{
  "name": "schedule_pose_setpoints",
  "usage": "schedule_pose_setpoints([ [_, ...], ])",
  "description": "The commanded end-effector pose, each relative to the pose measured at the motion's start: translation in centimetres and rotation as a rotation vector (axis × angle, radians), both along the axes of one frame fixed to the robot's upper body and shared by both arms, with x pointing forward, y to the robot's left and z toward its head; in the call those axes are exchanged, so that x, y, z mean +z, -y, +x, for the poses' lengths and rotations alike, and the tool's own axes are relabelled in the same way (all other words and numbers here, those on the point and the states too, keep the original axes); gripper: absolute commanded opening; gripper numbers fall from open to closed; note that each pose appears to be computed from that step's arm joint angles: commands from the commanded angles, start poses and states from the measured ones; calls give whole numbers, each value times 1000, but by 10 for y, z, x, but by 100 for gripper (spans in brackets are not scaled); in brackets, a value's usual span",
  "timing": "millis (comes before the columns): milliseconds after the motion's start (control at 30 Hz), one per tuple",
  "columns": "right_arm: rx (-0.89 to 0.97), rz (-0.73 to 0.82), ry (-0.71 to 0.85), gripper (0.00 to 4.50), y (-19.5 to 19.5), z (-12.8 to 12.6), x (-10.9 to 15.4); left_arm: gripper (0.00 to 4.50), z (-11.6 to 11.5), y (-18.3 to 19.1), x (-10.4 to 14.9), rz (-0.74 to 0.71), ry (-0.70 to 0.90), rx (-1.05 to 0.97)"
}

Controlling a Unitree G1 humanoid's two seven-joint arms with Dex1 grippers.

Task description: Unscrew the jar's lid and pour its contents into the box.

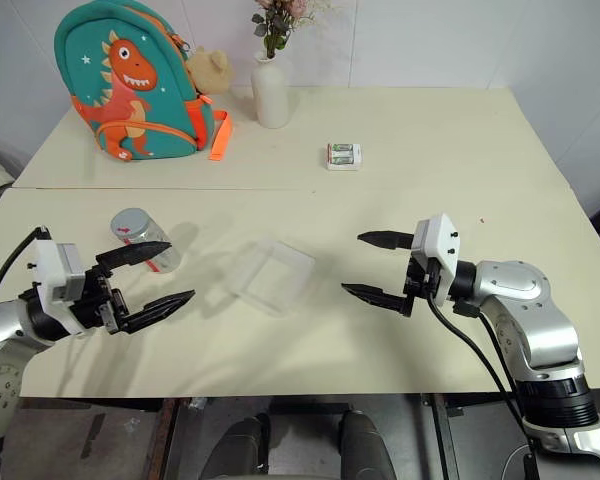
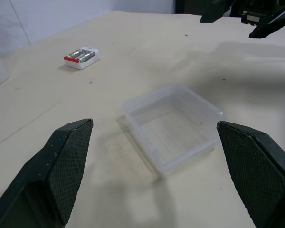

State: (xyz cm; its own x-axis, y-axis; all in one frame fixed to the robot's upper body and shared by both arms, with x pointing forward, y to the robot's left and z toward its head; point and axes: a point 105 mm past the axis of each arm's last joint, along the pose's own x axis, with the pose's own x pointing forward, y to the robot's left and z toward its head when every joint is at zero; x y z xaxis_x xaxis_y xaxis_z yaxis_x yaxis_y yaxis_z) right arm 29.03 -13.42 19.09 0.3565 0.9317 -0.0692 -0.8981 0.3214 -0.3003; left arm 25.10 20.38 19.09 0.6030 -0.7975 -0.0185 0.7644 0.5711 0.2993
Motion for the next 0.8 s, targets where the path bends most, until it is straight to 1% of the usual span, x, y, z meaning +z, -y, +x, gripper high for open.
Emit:
schedule_pose_setpoints([
  [33,52,2,40,450,-10,-2,11,445,-4,-1,6,8,45,14],
  [200,100,6,46,450,-18,5,13,445,-6,-2,3,-13,59,74],
  [267,121,14,55,450,-23,7,16,445,-9,-6,-1,-27,67,141],
  [333,140,30,64,450,-29,10,19,445,-13,-16,-5,-46,79,242],
  [467,197,70,79,450,-45,15,30,445,-27,-40,-14,-142,92,525],
  [567,223,91,89,450,-53,17,35,445,-34,-51,-23,-186,89,685],
  [667,242,106,99,450,-57,19,40,445,-31,-53,-25,-234,95,808],
  [767,256,108,115,450,-60,19,43,445,-20,-51,-26,-255,99,865],
  [800,254,111,121,450,-60,20,44,445,-15,-52,-28,-242,101,883],
])
